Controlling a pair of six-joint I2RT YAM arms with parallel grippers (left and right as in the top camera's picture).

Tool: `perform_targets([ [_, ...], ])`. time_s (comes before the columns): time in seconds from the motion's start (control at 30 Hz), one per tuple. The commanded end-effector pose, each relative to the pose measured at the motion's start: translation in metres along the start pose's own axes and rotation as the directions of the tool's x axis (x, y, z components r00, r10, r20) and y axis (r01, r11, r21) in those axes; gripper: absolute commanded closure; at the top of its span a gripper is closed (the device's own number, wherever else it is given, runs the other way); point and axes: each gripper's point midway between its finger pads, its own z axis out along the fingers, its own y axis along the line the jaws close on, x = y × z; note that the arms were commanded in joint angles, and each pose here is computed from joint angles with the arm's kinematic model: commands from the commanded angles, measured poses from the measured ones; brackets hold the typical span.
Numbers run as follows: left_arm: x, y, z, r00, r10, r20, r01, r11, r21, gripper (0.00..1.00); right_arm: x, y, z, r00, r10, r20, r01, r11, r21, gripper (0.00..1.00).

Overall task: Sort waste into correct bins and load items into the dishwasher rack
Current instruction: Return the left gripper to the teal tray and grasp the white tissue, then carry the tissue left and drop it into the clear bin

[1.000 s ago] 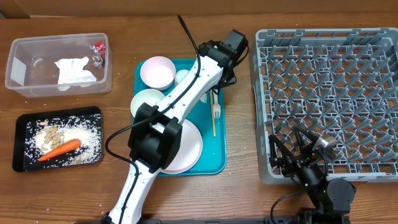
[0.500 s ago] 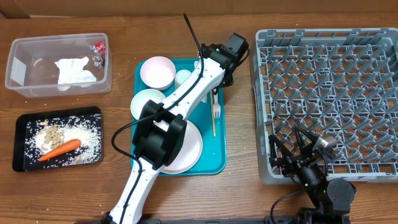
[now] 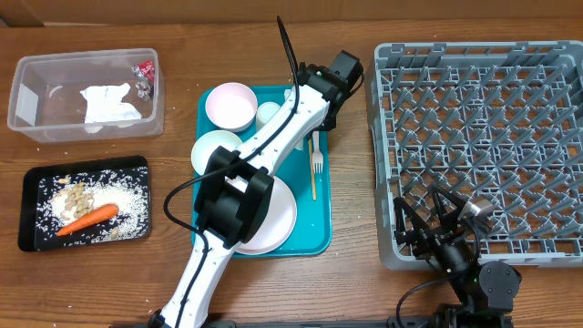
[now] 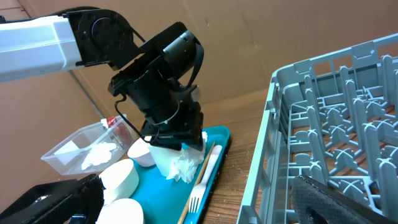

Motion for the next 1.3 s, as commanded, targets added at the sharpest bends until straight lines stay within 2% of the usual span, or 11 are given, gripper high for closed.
perform_targets([
  [0.0, 0.000, 0.005, 0.006, 0.999, 0.053, 0.002, -0.053, 0.998, -0.038, 0.49, 0.003, 0.000, 0.000, 1.000, 0.007, -0.003, -0.007, 1.000, -0.006, 0.00],
  [0.43, 0.006, 0.006, 0.019, 0.990, 0.141, -0.018, -0.142, 0.988, -0.065, 0.51, 0.003, 0.000, 0.000, 1.000, 0.007, -0.003, -0.007, 1.000, -0.006, 0.00],
  [0.57, 0.005, 0.008, 0.019, 0.987, 0.160, -0.016, -0.161, 0.984, -0.072, 0.69, 0.003, 0.000, 0.000, 1.000, 0.007, -0.002, -0.007, 1.000, -0.006, 0.00],
  [0.73, 0.004, 0.008, 0.017, 0.987, 0.159, -0.012, -0.159, 0.985, -0.070, 0.86, 0.003, 0.000, 0.000, 1.000, 0.007, -0.003, -0.007, 1.000, -0.006, 0.00],
  [0.8, 0.002, 0.009, 0.011, 0.988, 0.157, -0.010, -0.157, 0.985, -0.068, 0.96, 0.003, 0.000, 0.000, 1.000, 0.007, -0.003, -0.007, 1.000, -0.006, 0.00],
  [0.83, 0.001, 0.008, 0.009, 0.988, 0.156, -0.009, -0.156, 0.985, -0.066, 0.96, 0.003, 0.000, 0.000, 1.000, 0.007, -0.003, -0.007, 1.000, -0.005, 0.00],
  [0.93, -0.009, 0.008, -0.011, 0.989, 0.149, 0.010, -0.149, 0.987, -0.052, 0.96, 0.003, 0.000, 0.000, 1.000, 0.007, -0.003, -0.007, 1.000, -0.006, 0.00],
  [1.2, -0.052, 0.010, -0.107, 0.988, 0.081, 0.129, -0.092, 0.993, 0.074, 0.96, 0.003, 0.000, 0.000, 1.000, 0.007, -0.003, -0.007, 1.000, -0.006, 0.00],
  [1.27, -0.066, 0.020, -0.126, 0.982, 0.051, 0.183, -0.065, 0.995, 0.070, 0.96, 0.003, 0.000, 0.000, 1.000, 0.007, -0.003, -0.007, 1.000, -0.006, 0.00],
])
